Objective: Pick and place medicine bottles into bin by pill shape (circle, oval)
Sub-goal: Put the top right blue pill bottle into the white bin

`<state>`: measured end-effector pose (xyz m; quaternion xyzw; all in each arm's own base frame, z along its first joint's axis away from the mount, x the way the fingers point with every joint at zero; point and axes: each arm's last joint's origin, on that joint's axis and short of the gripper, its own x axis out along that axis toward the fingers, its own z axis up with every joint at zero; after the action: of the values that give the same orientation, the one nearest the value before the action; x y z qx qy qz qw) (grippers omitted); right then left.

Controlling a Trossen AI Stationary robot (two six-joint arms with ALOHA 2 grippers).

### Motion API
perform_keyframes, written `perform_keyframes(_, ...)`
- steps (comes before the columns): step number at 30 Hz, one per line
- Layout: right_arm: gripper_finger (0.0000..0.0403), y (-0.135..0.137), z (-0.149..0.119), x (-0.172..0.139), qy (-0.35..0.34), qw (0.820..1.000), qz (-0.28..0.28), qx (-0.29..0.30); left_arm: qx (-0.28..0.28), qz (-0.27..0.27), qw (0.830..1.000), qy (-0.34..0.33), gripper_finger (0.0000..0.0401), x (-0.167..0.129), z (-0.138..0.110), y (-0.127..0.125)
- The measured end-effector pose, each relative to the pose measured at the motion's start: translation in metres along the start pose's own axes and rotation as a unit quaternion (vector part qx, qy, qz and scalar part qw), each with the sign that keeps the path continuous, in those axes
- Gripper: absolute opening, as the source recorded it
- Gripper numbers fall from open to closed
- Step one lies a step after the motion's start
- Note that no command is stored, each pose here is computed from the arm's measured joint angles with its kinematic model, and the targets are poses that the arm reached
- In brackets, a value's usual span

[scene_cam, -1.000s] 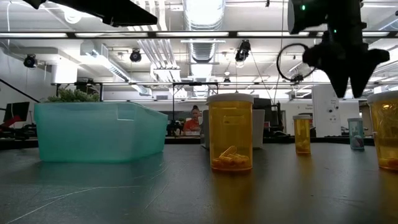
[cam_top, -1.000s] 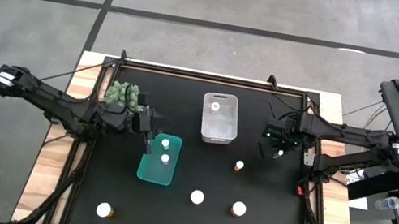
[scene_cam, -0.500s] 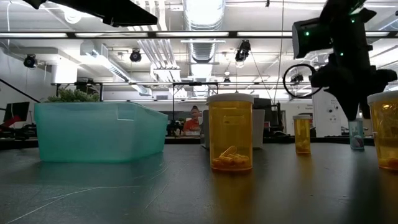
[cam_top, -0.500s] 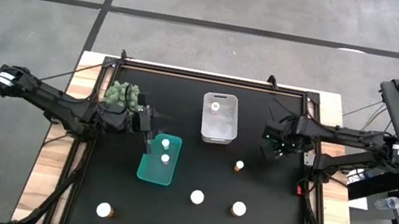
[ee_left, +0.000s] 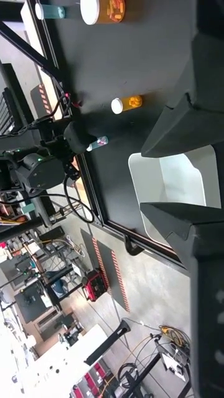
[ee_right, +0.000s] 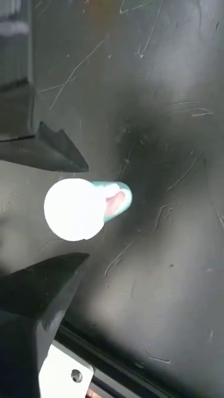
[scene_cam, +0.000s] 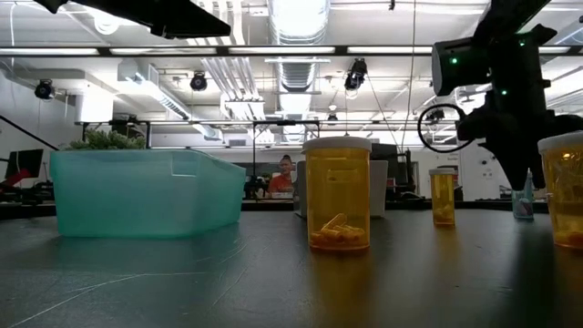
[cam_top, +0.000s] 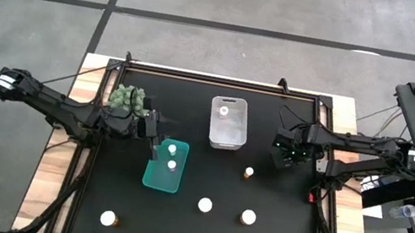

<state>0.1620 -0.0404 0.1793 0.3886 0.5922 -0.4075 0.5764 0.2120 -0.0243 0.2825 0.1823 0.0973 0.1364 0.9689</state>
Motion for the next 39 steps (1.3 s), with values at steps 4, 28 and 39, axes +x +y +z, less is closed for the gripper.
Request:
perform_keyframes(4, 0.0176, 0.000, 0.000, 0.000, -0.001, 1.000, 0.002, 0.002, 0.000, 0.000, 1.000, 0.000, 0.0112, 0.000, 0.000, 0.000)
perform_keyframes(28, 0.0104, 0.012, 0.009, -0.026, -0.034, 0.998, 0.036, -0.027, 0.000, 0.000, 1.000, 0.000, 0.0112, 0.000, 0.000, 0.000)
perform_keyframes(39, 0.0104, 0.024, 0.021, -0.083, -0.120, 0.990, 0.051, -0.055, -0.001, 0.000, 1.000, 0.000, 0.0111, 0.000, 0.000, 0.000)
